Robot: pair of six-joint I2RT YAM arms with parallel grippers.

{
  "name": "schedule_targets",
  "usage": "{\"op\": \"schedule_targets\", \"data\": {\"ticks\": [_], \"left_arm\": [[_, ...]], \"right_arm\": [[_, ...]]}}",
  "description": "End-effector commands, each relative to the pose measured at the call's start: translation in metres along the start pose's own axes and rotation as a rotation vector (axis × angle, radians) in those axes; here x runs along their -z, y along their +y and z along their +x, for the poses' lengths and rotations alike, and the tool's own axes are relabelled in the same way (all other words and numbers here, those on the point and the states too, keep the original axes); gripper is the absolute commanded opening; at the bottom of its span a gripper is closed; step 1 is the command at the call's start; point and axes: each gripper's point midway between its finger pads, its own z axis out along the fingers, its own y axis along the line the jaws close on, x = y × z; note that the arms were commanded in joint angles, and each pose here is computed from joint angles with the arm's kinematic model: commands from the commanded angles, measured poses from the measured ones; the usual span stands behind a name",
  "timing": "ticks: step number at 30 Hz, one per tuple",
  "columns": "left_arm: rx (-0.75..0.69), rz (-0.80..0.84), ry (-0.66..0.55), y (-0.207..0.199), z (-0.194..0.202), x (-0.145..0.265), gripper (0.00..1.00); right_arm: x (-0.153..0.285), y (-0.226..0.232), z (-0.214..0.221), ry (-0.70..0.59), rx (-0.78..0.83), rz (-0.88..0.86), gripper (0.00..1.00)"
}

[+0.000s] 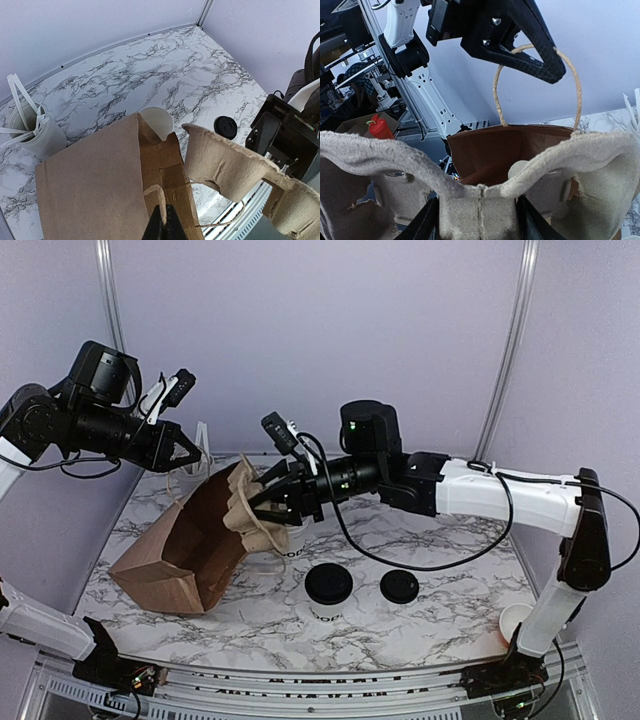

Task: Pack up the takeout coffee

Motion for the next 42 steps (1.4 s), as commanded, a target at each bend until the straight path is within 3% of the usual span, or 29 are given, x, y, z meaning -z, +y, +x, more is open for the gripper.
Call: {"op": "schedule_targets", "data": {"ticks": [1, 8, 17, 31, 42], "left_arm": [[-0.009, 0.003, -0.033, -0.001, -0.005, 0.005, 0.00], [-0.013, 0.021, -0.055, -0.005, -0.009, 0.013, 0.00], [-0.030, 0.136, -0.051, -0.025, -0.006, 0.021, 0.00], [-0.015, 0.238, -0.112, -0.045, -0.019, 0.048, 0.00], [-0.033, 0.322, -0.150, -0.060, -0.028, 0.062, 0.00]], "right_arm": [[-0.012, 0.013, -0.010, -0.039, 0.003, -0.100, 0.48], [-0.032, -0.001, 0.008, -0.005, -0.050, -0.110, 0.48], [-0.051, -0.035, 0.015, 0.052, -0.076, 0.015, 0.47], [-0.072, -0.075, 0.034, 0.193, 0.042, 0.396, 0.46], [-0.060, -0.078, 0.033, 0.283, 0.128, 0.501, 0.47]]}}
